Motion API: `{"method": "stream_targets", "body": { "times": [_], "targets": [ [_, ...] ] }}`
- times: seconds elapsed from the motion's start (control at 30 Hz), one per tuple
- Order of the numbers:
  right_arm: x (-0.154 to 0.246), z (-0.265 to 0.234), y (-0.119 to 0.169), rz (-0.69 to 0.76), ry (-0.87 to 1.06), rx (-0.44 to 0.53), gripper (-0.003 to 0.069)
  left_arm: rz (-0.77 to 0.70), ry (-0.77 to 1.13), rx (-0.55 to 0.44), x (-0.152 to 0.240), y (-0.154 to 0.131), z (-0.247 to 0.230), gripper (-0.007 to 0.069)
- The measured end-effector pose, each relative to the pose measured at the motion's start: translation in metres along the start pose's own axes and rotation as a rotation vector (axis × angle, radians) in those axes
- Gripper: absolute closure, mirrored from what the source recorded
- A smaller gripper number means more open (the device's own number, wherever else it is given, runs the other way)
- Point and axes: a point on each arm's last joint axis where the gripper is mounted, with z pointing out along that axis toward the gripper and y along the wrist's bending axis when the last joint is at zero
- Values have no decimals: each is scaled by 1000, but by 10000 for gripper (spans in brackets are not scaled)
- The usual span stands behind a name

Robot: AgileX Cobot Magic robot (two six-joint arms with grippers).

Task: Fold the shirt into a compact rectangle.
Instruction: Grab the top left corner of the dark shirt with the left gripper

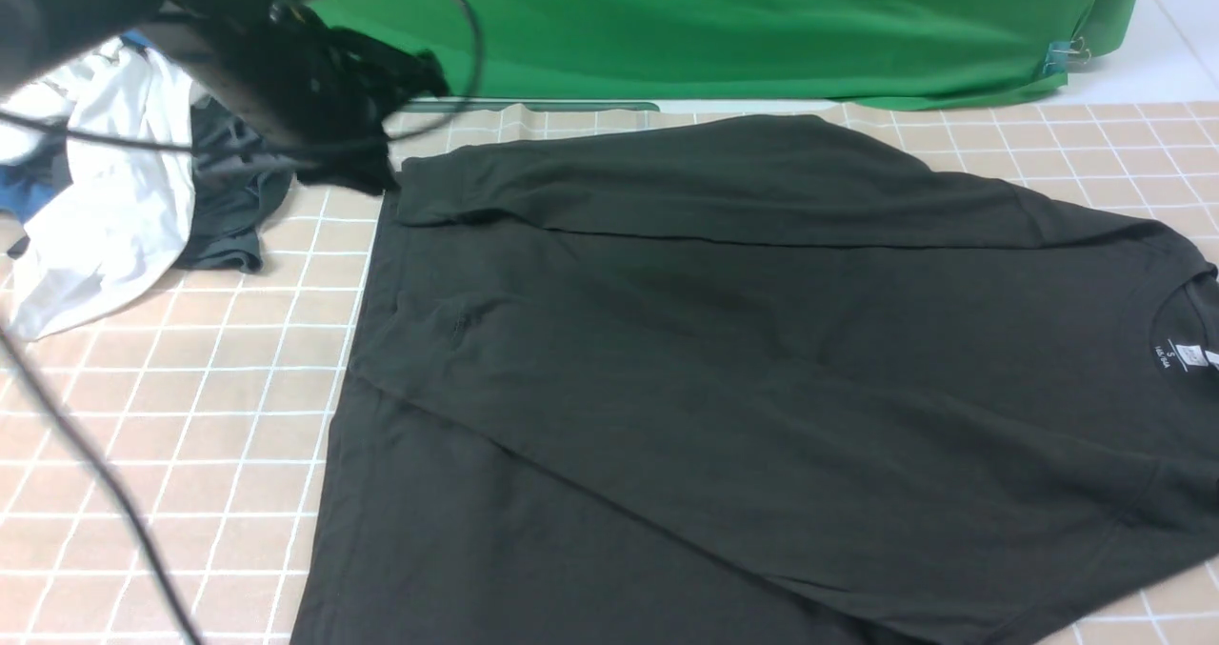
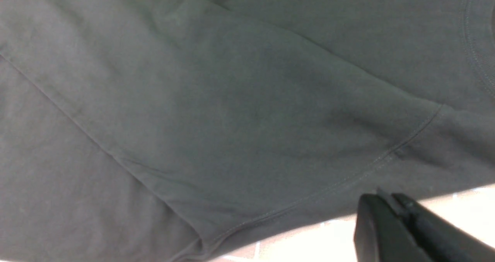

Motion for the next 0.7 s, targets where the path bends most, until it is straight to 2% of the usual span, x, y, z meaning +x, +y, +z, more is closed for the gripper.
{"method": "stream_targets", "body": {
  "times": [0.07,0.17,0.23,0.27,0.3,0.33,0.47,0.7],
  "targets": [
    [0,0,0,0,0,0,614,-5,-15,-19,-14,6,14,568],
    [0,0,0,2,0,-2,608,34,-83,-53,-37,11,47,462],
    [0,0,0,2,0,-2,606,53,-117,-54,-44,10,56,423],
    [0,0,0,2,0,-2,606,80,-152,-46,-49,9,73,365],
    [0,0,0,2,0,-2,606,81,-160,-43,-49,9,73,359],
    [0,0,0,2,0,-2,603,97,-178,-35,-50,9,87,311],
    [0,0,0,2,1,-2,599,104,-154,-44,-45,13,118,250],
    [0,0,0,2,2,-2,594,106,-90,-52,-33,17,148,246]
  ]
}}
